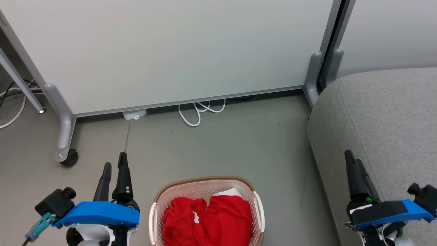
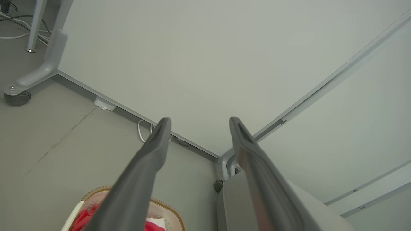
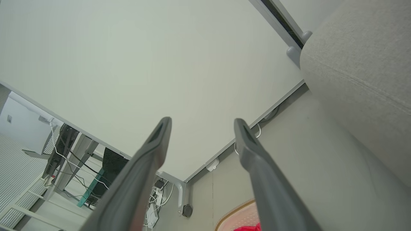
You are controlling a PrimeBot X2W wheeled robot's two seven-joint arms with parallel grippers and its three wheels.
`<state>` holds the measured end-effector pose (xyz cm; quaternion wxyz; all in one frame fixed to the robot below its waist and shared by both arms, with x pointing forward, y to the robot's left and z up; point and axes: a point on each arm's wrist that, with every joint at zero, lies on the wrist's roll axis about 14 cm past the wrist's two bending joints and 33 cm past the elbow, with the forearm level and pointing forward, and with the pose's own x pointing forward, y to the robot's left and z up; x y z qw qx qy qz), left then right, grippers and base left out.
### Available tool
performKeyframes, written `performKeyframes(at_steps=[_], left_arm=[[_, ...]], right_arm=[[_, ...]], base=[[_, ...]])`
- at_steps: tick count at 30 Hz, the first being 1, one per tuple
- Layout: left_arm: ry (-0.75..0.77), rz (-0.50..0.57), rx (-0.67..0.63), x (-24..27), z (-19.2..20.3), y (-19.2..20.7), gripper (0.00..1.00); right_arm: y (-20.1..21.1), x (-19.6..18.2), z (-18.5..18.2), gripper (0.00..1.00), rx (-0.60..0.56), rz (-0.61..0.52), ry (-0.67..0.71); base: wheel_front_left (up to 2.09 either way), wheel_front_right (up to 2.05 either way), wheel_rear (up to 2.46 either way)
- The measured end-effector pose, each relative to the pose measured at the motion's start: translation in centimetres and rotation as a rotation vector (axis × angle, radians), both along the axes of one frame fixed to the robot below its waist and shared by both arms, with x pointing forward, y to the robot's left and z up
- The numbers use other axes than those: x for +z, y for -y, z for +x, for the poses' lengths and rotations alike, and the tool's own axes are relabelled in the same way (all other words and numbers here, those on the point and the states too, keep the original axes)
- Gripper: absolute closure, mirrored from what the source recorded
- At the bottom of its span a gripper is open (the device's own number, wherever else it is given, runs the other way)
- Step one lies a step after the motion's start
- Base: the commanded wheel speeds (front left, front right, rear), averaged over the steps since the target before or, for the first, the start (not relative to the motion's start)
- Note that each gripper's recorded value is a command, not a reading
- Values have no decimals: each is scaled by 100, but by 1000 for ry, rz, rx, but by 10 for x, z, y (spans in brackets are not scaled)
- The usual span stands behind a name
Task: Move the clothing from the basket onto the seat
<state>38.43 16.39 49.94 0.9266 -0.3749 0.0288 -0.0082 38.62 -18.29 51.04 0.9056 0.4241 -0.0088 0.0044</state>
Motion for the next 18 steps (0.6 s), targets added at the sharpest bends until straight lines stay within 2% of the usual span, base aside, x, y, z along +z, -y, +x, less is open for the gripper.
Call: performKeyframes(at_steps=[18], left_arm=[[38, 230, -37, 2, 0, 12, 0]], right_arm=[[-6, 3, -1, 0, 8, -214, 29]], base=[[0, 0, 0]])
